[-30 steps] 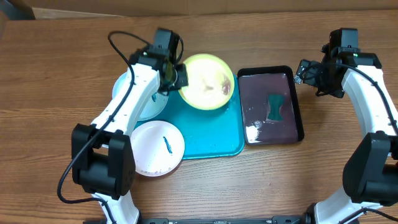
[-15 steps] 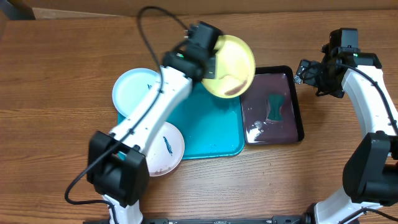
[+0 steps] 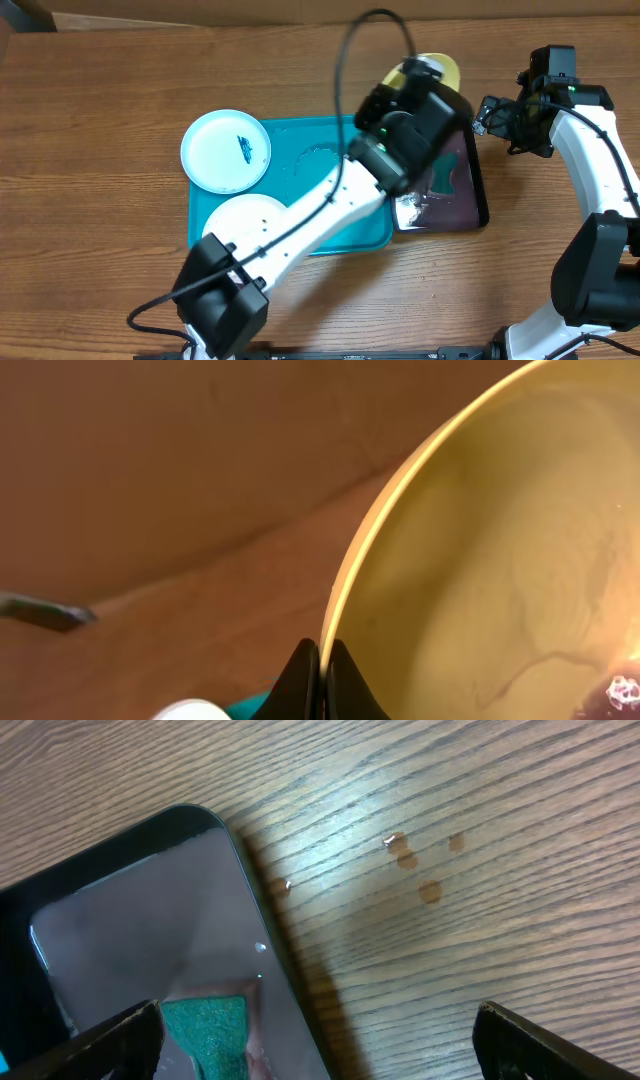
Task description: Clean dirty plates on tray and stack at the side
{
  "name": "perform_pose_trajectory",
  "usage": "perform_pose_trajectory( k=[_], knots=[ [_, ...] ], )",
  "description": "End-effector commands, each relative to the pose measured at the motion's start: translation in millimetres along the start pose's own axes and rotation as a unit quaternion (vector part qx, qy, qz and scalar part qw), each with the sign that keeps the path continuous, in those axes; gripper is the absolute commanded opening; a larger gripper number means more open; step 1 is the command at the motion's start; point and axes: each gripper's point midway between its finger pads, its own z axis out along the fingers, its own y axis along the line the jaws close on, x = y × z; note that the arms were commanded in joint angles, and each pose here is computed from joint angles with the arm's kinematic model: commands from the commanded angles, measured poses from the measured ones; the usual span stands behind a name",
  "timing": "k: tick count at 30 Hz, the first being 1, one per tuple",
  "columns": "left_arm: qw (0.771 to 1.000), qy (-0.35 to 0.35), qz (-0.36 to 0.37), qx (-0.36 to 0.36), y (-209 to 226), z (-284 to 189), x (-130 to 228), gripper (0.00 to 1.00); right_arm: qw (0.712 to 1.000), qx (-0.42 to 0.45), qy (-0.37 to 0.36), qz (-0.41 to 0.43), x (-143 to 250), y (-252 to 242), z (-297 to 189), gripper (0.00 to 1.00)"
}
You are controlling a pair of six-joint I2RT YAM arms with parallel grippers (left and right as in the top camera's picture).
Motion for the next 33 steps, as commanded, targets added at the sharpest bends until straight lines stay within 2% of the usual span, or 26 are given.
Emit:
perform_pose_trajectory(
  k=[1,7,12,24,30,33],
  knots=[
    [0.994,-0.036,0.047,-0.087,26.5,-26.5,-28.0,0.04,1.000,-0.004,-0.010,0.004,-4.6,2.5,-5.7,1.00],
    [0.987,-0.069,0.069,-0.130,30.0,-48.0,-51.7,0.04,1.000,-0.004,-0.010,0.004,-4.5,2.5,-5.7,1.00],
    [0.984,-0.082,0.086,-0.134,29.2,-54.1,-62.4,0.04,1.000,-0.004,-0.010,0.004,-4.6,2.5,-5.7,1.00],
    [0.984,-0.083,0.084,-0.133,28.7,-54.0,-62.6,0.04,1.000,-0.004,-0.010,0.004,-4.6,2.5,-5.7,1.00],
    [0.987,-0.084,0.046,-0.126,26.4,-51.7,-57.7,0.04,1.000,-0.004,-0.010,0.004,-4.6,2.5,-5.7,1.00],
    [0.992,-0.071,0.028,-0.096,16.5,-43.3,-44.3,0.04,1.000,-0.004,-0.010,0.004,-4.6,2.5,-5.7,1.00]
  ],
)
